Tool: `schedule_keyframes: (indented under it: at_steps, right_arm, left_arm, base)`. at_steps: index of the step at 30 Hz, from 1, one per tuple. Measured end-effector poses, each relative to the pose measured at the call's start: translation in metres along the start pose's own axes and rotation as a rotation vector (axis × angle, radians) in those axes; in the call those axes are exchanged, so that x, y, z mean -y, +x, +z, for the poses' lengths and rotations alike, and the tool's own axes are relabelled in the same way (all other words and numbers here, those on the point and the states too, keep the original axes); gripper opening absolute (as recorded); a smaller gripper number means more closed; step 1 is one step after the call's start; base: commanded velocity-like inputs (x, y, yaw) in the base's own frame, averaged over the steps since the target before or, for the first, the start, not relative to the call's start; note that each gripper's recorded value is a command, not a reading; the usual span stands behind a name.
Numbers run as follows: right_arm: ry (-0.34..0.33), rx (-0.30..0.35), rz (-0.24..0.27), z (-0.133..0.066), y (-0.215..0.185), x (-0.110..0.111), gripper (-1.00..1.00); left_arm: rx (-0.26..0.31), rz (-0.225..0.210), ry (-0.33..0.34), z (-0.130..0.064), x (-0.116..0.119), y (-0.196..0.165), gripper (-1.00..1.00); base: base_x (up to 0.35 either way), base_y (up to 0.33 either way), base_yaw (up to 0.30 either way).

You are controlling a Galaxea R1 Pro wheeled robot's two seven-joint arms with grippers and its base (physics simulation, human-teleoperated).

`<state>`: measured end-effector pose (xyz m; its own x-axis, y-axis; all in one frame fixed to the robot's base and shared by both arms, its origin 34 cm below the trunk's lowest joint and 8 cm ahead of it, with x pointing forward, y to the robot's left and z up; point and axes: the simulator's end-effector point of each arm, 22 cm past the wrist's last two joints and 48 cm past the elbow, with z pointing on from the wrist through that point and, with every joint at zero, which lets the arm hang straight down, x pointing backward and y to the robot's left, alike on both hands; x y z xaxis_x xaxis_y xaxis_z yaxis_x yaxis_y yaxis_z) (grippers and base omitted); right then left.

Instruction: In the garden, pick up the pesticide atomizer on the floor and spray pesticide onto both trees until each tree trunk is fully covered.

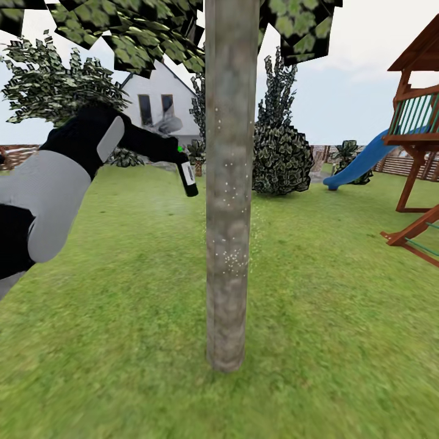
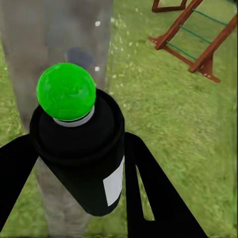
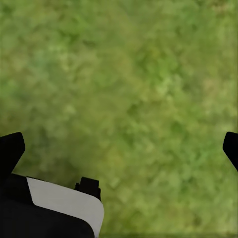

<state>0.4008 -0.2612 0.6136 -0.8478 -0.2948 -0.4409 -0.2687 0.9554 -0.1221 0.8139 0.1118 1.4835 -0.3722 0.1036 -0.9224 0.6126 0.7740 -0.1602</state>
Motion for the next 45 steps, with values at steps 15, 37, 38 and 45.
schedule_keyframes:
  at_steps: [15, 37, 38, 45]
  right_arm:
    - [0.0, 0.0, 0.0, 0.0, 0.0, 0.0, 1.0]
    - [0.0, 0.0, 0.0, 0.0, 0.0, 0.0, 1.0]
    - [0.0, 0.0, 0.0, 0.0, 0.0, 0.0, 1.0]
    - [0.0, 0.0, 0.0, 0.0, 0.0, 0.0, 1.0]
  left_arm:
    - [-0.164, -0.011, -0.024, 0.057, 0.005, 0.067, -1.0]
    - [-0.183, 0.02, -0.046, 0.108, -0.054, 0.187, -1.0]
    - [-0.188, 0.024, -0.044, 0.112, -0.056, 0.2, -1.0]
    - [-0.182, 0.021, -0.188, 0.111, -0.115, 0.252, -1.0]
  base:
    - [0.0, 0.0, 0.0]
    - [0.0, 0.0, 0.0]
    - [0.0, 0.0, 0.0]
    - [0.0, 0.0, 0.0]
